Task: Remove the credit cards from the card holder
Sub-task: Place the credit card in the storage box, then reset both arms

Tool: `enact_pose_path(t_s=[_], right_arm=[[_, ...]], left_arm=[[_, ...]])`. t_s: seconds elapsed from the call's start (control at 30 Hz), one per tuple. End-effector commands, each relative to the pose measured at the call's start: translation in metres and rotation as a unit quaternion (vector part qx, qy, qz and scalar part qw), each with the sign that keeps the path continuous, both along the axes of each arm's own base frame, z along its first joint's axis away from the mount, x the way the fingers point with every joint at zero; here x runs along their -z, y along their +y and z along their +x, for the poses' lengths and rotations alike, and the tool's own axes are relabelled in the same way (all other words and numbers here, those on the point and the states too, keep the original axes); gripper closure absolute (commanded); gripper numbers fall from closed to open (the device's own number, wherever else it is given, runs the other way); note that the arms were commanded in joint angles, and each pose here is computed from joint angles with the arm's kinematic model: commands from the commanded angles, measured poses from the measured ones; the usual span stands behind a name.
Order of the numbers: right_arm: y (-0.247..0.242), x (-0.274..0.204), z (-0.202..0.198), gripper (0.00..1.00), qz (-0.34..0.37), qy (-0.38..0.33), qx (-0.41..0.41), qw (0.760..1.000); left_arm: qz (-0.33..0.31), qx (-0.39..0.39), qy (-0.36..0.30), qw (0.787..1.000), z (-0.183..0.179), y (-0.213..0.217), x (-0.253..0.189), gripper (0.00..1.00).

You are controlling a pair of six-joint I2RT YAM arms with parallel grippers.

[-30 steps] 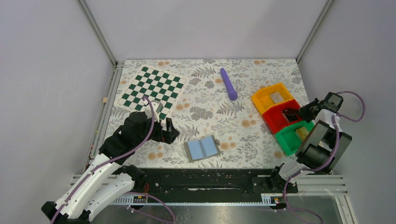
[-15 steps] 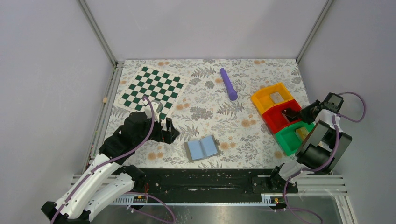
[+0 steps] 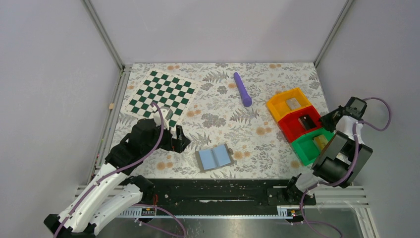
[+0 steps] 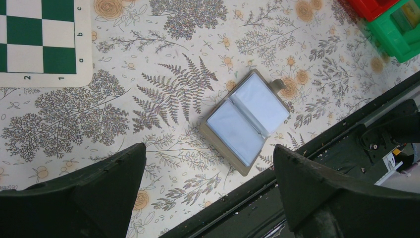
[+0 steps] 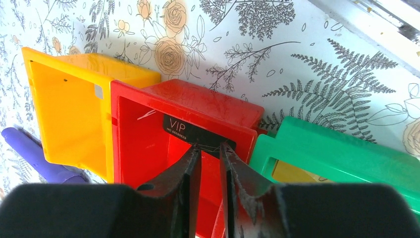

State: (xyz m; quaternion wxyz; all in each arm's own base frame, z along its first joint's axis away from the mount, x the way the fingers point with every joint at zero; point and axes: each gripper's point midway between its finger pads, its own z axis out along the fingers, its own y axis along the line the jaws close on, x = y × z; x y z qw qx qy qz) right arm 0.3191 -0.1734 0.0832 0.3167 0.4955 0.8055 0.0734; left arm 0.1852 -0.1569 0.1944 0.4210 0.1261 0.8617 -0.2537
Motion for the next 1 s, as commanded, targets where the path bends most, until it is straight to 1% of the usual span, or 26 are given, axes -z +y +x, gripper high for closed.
enact_pose_path(t_s=[0.0,0.13,0.2,0.33,0.43,0.6,0.67,0.73,0.8,0.83,0.9,0.97], right_arm=[[-0.024,-0.036,0.000,0.75,-0.051,-0.023,0.027,0.998],[-0.012,-0.039,0.009,0.85,-0.052,-0.043,-0.008,0.998],[-0.003,-0.036,0.013,0.87,-0.051,-0.037,-0.028,0.998],[0.019,-0.029,0.018,0.88,-0.041,-0.032,-0.056,0.997],[0.039,-0.034,0.020,0.88,-0.051,-0.034,-0.081,0.995],[0.087,-0.063,0.015,0.89,-0.082,-0.036,-0.134,0.987],[0.117,-0.074,0.011,0.88,-0.088,-0.041,-0.177,0.979],[0.144,-0.083,0.004,0.87,-0.079,-0.049,-0.211,0.973],[0.178,-0.093,-0.006,0.84,-0.058,-0.074,-0.264,0.960],[0.193,-0.099,-0.014,0.81,-0.056,-0.084,-0.290,0.952],[0.214,-0.107,-0.033,0.73,-0.064,-0.095,-0.322,0.940],[0.226,-0.116,-0.055,0.61,-0.064,-0.099,-0.347,0.931]], left_arm=[[-0.020,0.004,-0.031,0.999,0.006,-0.005,-0.023,0.01],[-0.023,0.008,-0.031,0.999,0.006,-0.006,-0.024,0.01],[-0.024,0.011,-0.032,0.999,0.005,-0.007,-0.025,0.01],[-0.023,0.012,-0.034,0.999,0.005,-0.007,-0.025,0.01],[-0.021,0.007,-0.034,0.999,0.005,-0.005,-0.025,0.01],[-0.019,-0.010,-0.039,0.999,0.005,0.002,-0.024,0.01],[-0.017,-0.018,-0.027,0.999,0.005,0.004,-0.019,0.01],[-0.022,-0.015,-0.014,1.000,0.002,0.001,-0.016,0.01],[-0.036,-0.007,-0.001,0.999,-0.002,-0.004,-0.016,0.01],[-0.044,-0.004,0.002,0.999,-0.004,-0.006,-0.018,0.01],[-0.059,-0.005,0.003,0.998,-0.006,-0.009,-0.022,0.01],[-0.072,-0.007,-0.004,0.997,-0.007,-0.009,-0.030,0.01]])
